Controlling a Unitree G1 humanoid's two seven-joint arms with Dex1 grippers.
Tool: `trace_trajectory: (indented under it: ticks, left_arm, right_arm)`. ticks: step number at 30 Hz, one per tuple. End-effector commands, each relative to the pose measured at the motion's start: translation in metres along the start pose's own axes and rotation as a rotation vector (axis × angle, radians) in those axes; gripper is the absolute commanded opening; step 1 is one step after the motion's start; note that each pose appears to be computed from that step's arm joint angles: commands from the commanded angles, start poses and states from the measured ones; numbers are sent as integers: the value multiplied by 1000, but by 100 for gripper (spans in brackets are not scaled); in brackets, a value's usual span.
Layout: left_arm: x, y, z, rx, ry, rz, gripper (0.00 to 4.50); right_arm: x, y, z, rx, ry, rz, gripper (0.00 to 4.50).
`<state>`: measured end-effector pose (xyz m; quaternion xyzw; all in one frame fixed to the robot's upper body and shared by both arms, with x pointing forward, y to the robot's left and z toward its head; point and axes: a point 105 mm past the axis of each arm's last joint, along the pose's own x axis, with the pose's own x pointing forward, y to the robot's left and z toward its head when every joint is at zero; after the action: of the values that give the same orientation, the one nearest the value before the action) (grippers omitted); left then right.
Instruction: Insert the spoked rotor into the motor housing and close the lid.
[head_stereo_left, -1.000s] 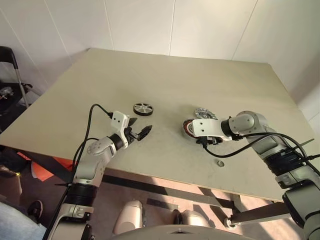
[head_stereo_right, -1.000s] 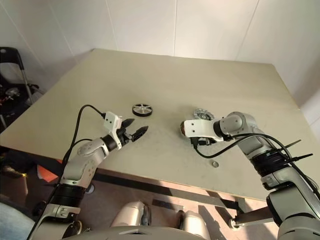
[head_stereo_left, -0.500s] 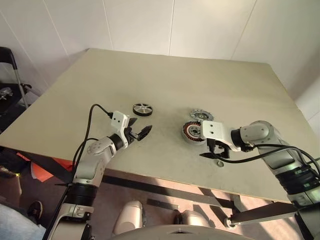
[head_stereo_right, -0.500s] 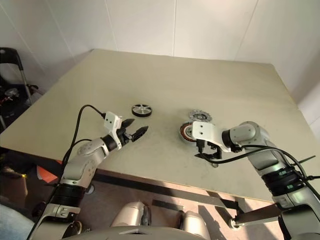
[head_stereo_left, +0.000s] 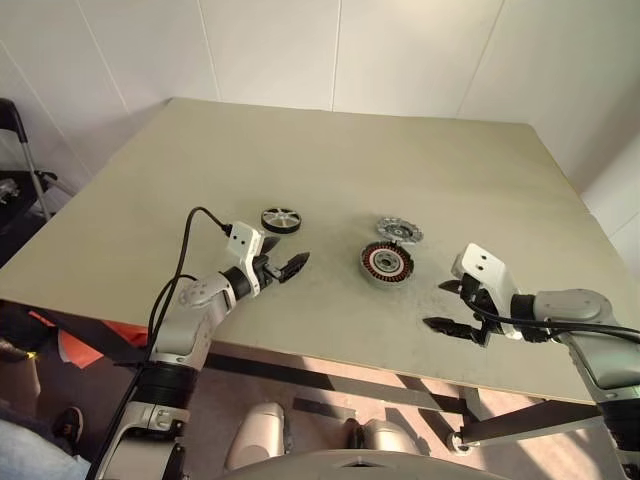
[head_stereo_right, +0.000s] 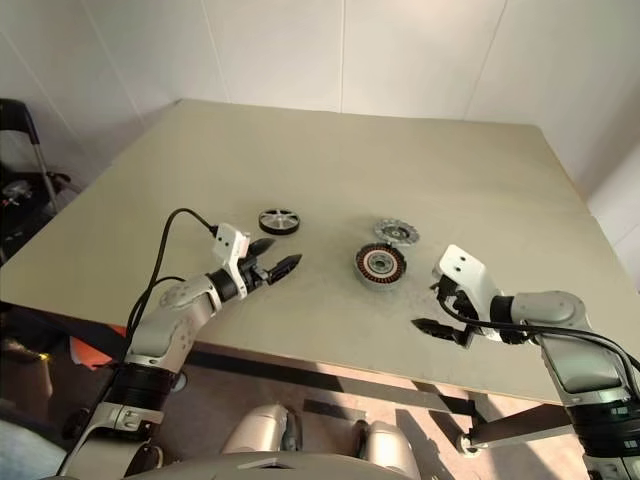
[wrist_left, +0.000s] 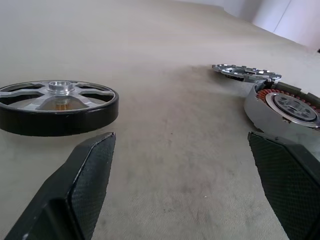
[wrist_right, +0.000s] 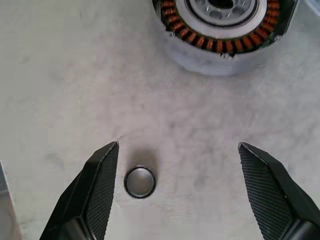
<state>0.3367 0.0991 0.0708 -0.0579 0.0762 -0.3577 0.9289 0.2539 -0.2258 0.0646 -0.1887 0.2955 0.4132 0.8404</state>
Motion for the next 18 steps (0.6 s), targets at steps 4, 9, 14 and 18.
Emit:
trace_trajectory:
  ticks: [4, 9, 14, 18]
  left_arm:
    - [4, -1, 11, 27, -17, -28, 450]
    - [5, -1, 11, 30, -15, -31, 450]
    - [4, 0, 12, 35, -13, -28, 450]
    - [4, 1, 12, 37, -13, -24, 450]
  right_arm:
    - [-9, 1, -1, 7, -12, -20, 433]
    - [-9, 0, -18, 29, 35, -31, 433]
    - [-6, 2, -21, 19, 38, -20, 339]
    - [-4, -1, -22, -6, 45, -27, 210]
